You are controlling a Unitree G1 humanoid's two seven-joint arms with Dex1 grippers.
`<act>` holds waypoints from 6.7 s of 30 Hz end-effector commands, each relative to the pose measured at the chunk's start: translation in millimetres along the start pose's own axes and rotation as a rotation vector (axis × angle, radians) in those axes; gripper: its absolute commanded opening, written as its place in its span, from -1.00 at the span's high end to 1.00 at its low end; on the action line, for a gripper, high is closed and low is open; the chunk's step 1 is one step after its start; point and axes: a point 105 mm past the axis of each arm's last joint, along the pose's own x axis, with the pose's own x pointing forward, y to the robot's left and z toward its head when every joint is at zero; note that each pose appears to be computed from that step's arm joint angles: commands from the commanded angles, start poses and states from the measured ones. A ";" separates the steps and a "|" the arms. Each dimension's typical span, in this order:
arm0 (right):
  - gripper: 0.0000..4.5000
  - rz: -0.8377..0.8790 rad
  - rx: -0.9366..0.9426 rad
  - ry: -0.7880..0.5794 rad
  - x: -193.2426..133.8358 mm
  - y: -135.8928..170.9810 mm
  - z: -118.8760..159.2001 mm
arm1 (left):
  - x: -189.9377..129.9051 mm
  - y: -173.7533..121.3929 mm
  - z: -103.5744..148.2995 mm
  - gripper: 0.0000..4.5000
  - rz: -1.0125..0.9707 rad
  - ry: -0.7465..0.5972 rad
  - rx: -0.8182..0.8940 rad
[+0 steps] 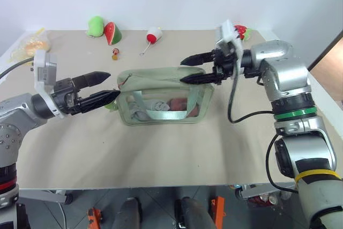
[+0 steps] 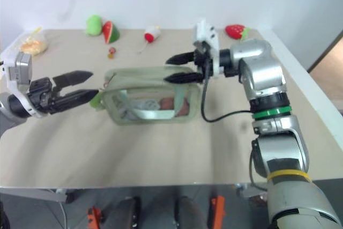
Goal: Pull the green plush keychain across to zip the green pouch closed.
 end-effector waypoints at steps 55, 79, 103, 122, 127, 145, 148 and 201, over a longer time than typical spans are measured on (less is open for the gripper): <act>0.98 -0.135 0.113 0.138 -37.3 17.4 -56.9 | -33.1 37.2 -20.6 -1.00 0.234 -0.001 -0.098; 0.98 -0.161 0.104 0.145 -37.2 18.3 -62.4 | -34.7 42.7 -59.5 -1.00 0.245 0.118 -0.135; 1.00 -0.181 0.107 0.145 -37.6 21.3 -65.0 | -4.7 51.8 -25.5 0.99 0.220 -0.001 -0.053; 1.00 -0.200 0.101 0.145 -39.1 21.4 -64.0 | 97.5 4.9 26.7 0.99 -0.172 0.008 0.248; 1.00 -0.208 0.102 0.146 -40.0 21.4 -63.8 | 106.8 3.6 19.8 0.99 -0.204 0.039 0.269; 1.00 -0.202 0.102 0.141 -36.5 20.2 -63.5 | 73.7 14.6 23.3 -0.63 -0.145 0.066 0.243; 1.00 -0.198 0.102 0.141 -35.6 20.4 -63.6 | 68.4 15.4 29.3 -0.63 -0.129 0.044 0.246; 1.00 -0.203 0.117 0.151 -38.2 27.7 -69.3 | -12.8 1.4 -21.3 -0.63 -0.014 0.160 0.006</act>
